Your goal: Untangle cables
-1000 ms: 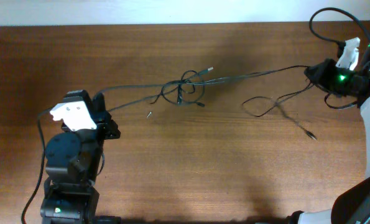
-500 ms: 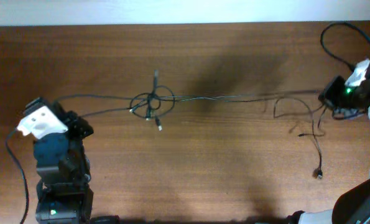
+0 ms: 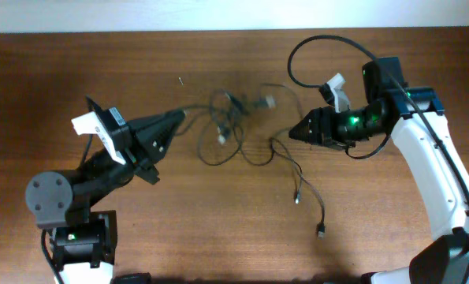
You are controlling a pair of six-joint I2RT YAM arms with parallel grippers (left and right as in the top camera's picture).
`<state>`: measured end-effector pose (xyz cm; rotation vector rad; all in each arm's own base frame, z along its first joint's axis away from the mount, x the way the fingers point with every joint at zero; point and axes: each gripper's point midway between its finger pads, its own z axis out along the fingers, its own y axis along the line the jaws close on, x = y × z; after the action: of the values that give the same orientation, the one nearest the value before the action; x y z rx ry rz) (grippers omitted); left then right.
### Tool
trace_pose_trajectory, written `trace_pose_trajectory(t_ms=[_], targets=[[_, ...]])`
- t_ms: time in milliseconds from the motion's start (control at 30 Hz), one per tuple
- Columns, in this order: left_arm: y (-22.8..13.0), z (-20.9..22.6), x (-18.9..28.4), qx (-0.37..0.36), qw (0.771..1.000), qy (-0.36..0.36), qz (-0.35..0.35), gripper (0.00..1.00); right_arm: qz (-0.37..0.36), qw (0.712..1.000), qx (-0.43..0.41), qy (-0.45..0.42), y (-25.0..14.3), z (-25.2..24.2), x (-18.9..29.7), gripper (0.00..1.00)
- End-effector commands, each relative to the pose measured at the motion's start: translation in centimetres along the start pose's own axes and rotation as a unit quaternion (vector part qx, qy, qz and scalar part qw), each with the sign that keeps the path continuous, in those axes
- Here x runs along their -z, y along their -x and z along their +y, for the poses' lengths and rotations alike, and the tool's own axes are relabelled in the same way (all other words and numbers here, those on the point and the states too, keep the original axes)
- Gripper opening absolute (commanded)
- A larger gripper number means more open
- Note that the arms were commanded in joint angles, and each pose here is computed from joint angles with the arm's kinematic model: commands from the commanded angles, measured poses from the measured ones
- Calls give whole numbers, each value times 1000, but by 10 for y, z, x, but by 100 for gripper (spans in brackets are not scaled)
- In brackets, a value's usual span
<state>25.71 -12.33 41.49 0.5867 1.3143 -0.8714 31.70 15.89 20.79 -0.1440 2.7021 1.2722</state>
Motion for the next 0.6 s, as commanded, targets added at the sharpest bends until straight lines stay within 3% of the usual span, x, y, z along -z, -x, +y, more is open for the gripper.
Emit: trace_pose_trajectory(t_ms=[0,167,233,300,500,533,567], targets=[[-3,-18,1,28,998,-50,20,0,11,995,52,82,-3,44,-9,60],[-3,-18,1,28,998,-50,20,0,11,977,157,142,-2,94,-34,65],[-3,-19,1,28,998,-52,20,0,11,986,122,111,0,104,-55,62],[-3,-19,1,28,998,-51,20,0,-4,998,-10,55,6,97,-69,58],[-2,-3,0,49,999,-9,10,0,-13,981,-193,-9,-13,109,-108,63],[-9,8,0,75,997,20,15,0,-3,980,-198,-8,-21,115,-113,61],[-16,17,1,97,994,44,22,0,2,982,-190,-1,-24,122,-116,48]])
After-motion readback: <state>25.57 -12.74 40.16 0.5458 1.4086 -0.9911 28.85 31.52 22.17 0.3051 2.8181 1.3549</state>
